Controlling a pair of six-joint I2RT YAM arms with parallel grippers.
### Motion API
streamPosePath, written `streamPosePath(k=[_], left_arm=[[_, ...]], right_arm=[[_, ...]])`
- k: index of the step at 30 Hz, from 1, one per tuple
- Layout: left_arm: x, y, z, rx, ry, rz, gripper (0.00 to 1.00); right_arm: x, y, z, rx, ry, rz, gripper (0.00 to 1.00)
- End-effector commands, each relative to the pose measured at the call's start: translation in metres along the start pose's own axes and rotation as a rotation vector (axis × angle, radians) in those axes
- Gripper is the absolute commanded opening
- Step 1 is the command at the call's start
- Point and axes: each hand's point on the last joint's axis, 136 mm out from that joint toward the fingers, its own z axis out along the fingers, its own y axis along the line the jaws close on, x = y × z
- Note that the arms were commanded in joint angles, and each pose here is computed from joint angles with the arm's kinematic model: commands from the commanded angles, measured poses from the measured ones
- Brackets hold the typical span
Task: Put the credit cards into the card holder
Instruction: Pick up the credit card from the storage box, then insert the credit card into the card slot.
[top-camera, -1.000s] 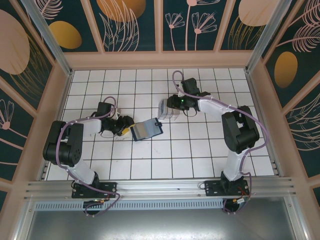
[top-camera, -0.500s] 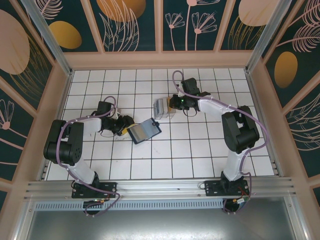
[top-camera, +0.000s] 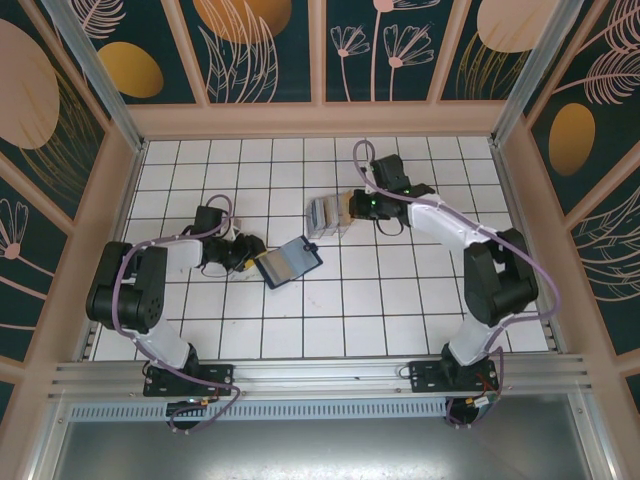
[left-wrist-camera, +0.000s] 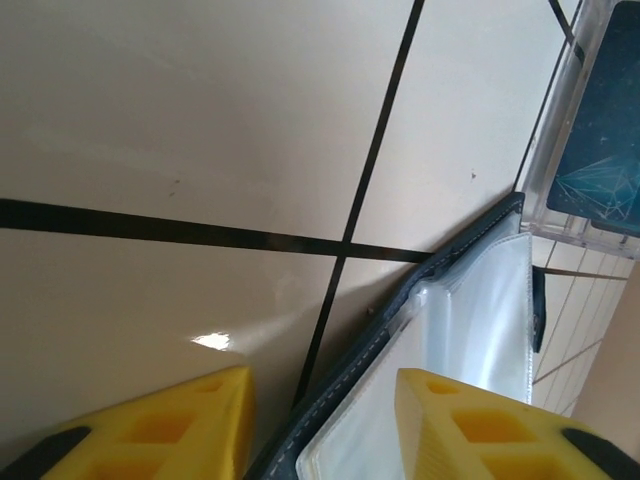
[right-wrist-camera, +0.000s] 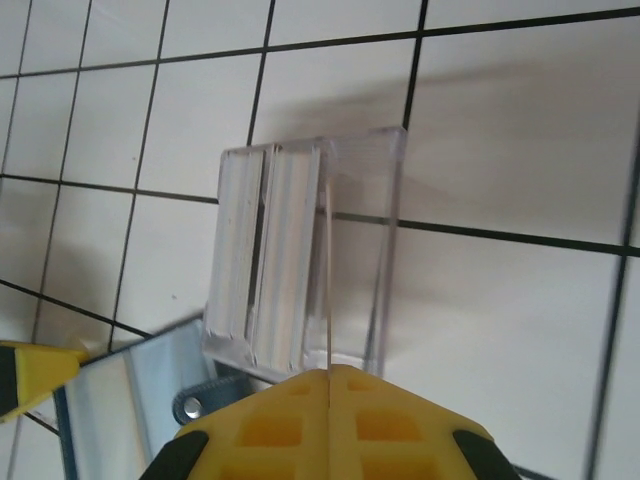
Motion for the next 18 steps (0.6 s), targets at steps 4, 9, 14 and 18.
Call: streamPosePath(k=[4, 9, 14, 18], left_arm=[[0.010, 0.023, 0.001, -0.079, -0.010, 0.003, 0.27], [0.015, 0.027, 0.009, -0.055, 0.017, -0.024, 0.07], [0.017, 0.028, 0.009, -0.056, 0.025, -0.017, 0.00], [0.015, 0.024, 0.008, -0.054, 0.034, -0.002, 0.00]], right_arm=[[0.033, 0.041, -0.038, -0.084, 0.040, -0.185, 0.00], [0.072, 0.108, -0.011, -0.347, 0.185, -0.259, 0.00], [0.093, 0.128, 0.018, -0.409, 0.280, -0.307, 0.00], [0.107, 0.129, 0.035, -0.457, 0.351, -0.347, 0.00]])
